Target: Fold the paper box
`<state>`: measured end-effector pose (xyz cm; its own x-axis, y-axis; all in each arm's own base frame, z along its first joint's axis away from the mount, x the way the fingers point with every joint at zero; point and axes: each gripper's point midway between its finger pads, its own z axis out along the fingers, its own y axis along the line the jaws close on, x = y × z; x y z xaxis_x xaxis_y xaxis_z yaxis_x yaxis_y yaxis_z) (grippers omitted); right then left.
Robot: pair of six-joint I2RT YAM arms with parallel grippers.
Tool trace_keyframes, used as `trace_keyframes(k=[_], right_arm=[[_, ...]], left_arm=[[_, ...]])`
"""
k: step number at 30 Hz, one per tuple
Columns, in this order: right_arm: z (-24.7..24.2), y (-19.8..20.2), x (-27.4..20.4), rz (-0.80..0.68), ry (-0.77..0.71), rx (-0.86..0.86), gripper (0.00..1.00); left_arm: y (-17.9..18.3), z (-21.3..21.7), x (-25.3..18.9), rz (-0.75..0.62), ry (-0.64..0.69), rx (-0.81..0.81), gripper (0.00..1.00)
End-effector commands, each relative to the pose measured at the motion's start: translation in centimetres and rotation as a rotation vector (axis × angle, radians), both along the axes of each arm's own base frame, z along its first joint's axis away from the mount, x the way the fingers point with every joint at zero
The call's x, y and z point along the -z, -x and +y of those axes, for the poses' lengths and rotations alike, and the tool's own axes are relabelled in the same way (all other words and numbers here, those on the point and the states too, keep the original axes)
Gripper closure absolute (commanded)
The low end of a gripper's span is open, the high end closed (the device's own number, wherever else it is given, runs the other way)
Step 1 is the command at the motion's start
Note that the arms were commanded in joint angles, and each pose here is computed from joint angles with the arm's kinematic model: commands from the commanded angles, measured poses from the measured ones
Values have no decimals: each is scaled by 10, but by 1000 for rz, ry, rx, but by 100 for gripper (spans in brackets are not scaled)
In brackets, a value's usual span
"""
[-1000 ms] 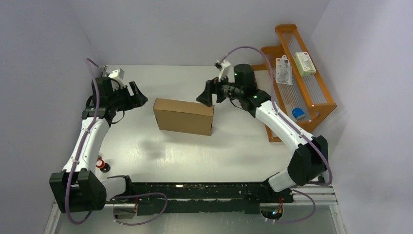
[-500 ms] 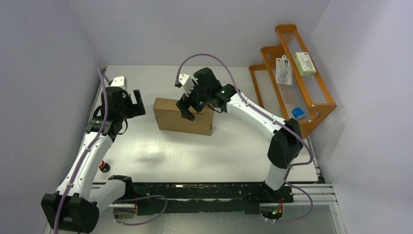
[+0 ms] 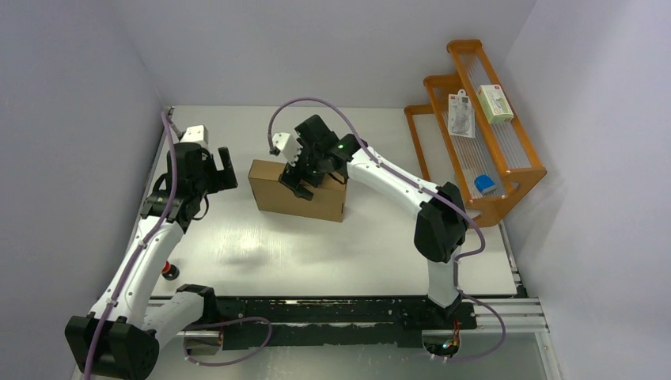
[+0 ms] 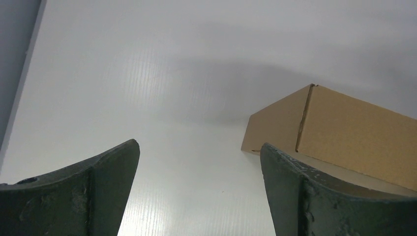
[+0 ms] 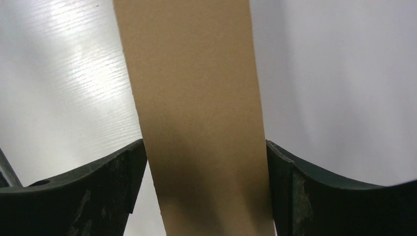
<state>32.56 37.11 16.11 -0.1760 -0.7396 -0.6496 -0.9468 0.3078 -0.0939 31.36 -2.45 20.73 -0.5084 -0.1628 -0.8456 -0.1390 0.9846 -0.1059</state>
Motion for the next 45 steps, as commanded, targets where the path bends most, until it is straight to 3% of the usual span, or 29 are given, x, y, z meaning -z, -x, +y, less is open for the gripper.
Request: trace_keyframes(k=[1,9,11,20,26,31,37,40,43,45], right_arm=[[6,7,-5,-19,29,-79,16],[7,-3,-33,-151,33,-170,54],[7,-6,-44,-227,33,-186,59],[-1,-23,-72,-629,169,-210,56],[-2,-13,-38,-870,289,-265,61],[10,0,-21,-992,197,-267,62],[1,9,10,-1131,263,-258,61],[-6,11,16,-1179,262,-230,53],[-15,11,23,-1208,288,-200,34],[-18,12,27,-1200,303,-182,27]], left_arm=[[4,2,-3,-10,-26,-4,3],[7,-1,-8,-28,-28,7,4],[8,0,-10,-33,-33,-2,4],[15,8,-22,-70,-60,-49,4],[21,21,-28,-94,-84,-122,4],[24,25,-31,-109,-82,-144,5],[25,26,-33,-120,-80,-151,5],[26,26,-35,-126,-78,-154,5],[26,26,-36,-130,-77,-153,5],[26,26,-36,-130,-78,-152,5]])
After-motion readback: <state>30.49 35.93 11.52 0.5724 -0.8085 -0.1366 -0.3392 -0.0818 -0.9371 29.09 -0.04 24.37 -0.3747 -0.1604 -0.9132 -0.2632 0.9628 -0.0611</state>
